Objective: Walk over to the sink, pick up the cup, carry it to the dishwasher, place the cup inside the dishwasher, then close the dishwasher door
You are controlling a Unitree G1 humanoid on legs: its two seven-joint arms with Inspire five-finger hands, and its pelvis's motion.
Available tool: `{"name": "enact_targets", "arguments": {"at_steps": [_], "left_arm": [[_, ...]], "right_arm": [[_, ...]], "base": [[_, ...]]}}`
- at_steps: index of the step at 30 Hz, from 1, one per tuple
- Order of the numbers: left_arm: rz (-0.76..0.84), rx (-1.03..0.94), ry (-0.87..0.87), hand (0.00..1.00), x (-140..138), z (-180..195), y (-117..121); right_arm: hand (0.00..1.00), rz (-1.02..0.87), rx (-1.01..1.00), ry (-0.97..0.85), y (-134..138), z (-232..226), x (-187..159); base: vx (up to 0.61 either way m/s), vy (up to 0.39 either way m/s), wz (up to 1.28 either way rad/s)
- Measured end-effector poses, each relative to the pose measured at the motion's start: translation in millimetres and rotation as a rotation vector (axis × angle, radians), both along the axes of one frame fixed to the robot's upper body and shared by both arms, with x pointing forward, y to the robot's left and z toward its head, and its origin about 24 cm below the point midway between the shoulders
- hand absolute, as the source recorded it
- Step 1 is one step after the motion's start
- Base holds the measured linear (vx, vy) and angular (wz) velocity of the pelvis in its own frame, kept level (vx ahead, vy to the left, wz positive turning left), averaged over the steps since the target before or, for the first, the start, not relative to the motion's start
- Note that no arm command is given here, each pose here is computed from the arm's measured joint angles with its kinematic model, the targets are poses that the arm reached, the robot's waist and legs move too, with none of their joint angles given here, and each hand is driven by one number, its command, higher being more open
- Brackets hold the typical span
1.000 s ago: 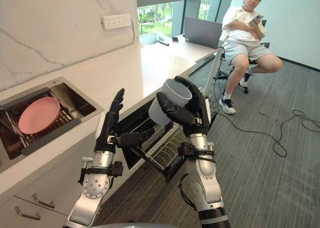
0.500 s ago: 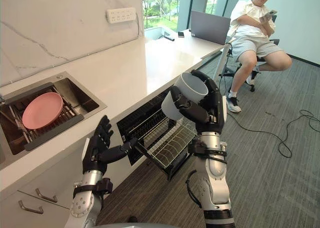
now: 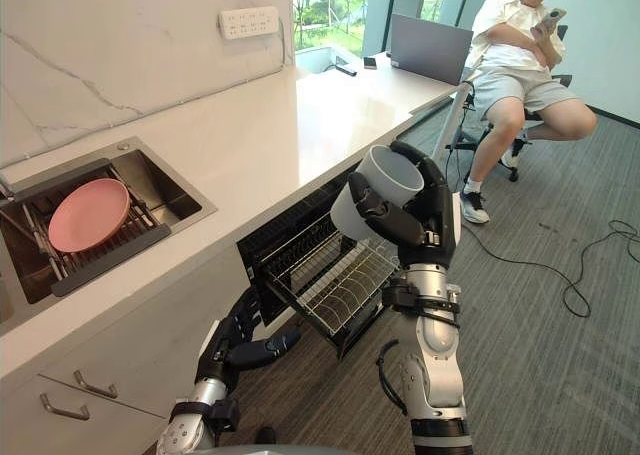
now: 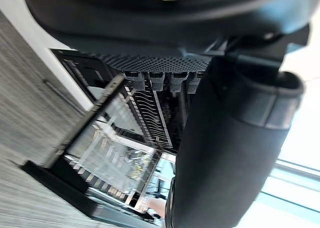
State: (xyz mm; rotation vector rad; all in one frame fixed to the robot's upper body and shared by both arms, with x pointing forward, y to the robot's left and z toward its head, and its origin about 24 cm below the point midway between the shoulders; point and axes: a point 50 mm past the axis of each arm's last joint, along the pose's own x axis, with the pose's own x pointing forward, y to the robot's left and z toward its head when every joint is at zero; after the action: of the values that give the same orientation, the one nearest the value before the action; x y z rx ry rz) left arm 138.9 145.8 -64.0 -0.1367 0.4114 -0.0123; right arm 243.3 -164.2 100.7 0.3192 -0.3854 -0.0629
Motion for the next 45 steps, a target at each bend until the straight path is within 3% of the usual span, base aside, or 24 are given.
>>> {"name": "enact_targets", "arguments": {"at_steps": [9,14,23,37,45], "left_arm": [[0.009,0.118,0.232,1.00,-32.1,-41.4,23.7],[0.037,0.165,0.252,1.00,-28.5,-46.2,34.3],[0.114,0.216,0.169,1.00,10.9,-36.9,48.9],[0.151,0.172,-0.025,1.00,52.1,-9.7,40.6],[0.170,0.153,-0.064,1.00,66.4,-2.8,34.3]], "right_arm": [[0.00,-0.015,-0.185,0.099,-7.7,-19.7,3.8],[0.00,-0.028,-0.290,0.134,-13.5,-25.2,9.3],[0.00,-0.068,-0.379,0.059,-11.5,6.3,55.5],[0.00,-0.080,-0.529,-0.173,2.4,79.0,83.9],[0.00,-0.121,-0.639,-0.182,1.9,97.4,101.1]], "base": [[0.00,0.000,0.00],[0.00,-0.004,0.02],[-0.07,0.003,0.14],[-0.06,-0.015,0.06],[0.06,-0.002,0.07]]}}
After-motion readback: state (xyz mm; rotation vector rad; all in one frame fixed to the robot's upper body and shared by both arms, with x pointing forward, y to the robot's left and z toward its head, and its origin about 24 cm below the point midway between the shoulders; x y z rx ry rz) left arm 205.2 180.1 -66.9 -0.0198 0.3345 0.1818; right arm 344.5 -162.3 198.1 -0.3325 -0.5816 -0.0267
